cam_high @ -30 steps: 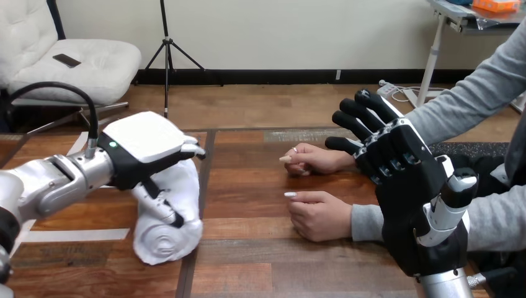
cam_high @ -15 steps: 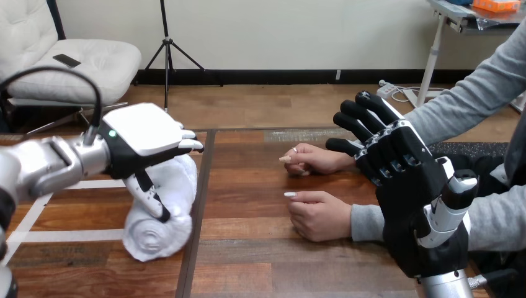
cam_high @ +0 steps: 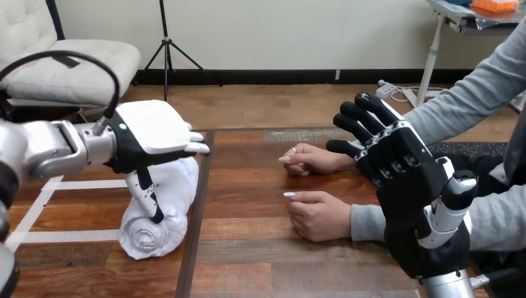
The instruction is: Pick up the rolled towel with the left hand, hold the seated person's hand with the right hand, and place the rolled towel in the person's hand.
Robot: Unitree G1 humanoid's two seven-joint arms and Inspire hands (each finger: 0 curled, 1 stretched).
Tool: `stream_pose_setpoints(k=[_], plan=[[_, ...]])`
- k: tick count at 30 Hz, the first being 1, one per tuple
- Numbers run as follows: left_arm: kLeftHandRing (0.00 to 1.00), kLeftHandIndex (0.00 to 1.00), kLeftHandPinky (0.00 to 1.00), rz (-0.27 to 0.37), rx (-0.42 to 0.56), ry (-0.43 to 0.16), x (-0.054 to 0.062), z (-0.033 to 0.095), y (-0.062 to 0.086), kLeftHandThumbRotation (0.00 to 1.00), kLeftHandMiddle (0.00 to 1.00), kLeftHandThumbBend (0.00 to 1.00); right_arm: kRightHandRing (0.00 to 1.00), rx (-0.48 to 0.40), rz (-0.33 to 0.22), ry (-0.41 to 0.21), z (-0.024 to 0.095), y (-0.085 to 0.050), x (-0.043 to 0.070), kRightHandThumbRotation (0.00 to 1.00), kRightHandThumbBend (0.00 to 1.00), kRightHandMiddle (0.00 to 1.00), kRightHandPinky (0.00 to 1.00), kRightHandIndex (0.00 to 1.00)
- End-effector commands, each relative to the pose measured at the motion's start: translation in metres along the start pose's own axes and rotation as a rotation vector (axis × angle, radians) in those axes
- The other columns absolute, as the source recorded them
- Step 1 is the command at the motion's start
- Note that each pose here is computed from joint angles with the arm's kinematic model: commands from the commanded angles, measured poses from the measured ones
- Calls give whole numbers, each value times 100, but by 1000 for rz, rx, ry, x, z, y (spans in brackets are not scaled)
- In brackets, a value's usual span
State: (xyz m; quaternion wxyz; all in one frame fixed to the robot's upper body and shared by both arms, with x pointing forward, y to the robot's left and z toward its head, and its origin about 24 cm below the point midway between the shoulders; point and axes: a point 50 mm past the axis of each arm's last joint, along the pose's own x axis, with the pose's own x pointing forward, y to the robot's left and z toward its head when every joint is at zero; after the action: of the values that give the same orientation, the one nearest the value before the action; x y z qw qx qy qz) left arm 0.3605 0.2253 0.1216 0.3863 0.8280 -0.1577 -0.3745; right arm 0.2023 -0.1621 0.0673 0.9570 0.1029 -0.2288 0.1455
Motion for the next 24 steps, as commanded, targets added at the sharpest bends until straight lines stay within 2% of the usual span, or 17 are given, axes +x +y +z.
stream_pose_setpoints(k=[1, 13, 24], plan=[[91, 92, 82, 54, 69, 34, -11, -21, 27, 62, 93, 100, 85, -15, 25, -75, 14, 1, 12, 100, 100, 85, 74, 84], [92, 92, 82, 65, 89, 8, -14, -26, 40, 64, 93, 100, 85, -7, 21, -73, 14, 1, 11, 100, 100, 85, 76, 84], [90, 90, 78, 120, 124, -13, -16, -26, 42, 69, 91, 100, 85, -13, 23, -69, 13, 1, 11, 100, 100, 84, 77, 84]])
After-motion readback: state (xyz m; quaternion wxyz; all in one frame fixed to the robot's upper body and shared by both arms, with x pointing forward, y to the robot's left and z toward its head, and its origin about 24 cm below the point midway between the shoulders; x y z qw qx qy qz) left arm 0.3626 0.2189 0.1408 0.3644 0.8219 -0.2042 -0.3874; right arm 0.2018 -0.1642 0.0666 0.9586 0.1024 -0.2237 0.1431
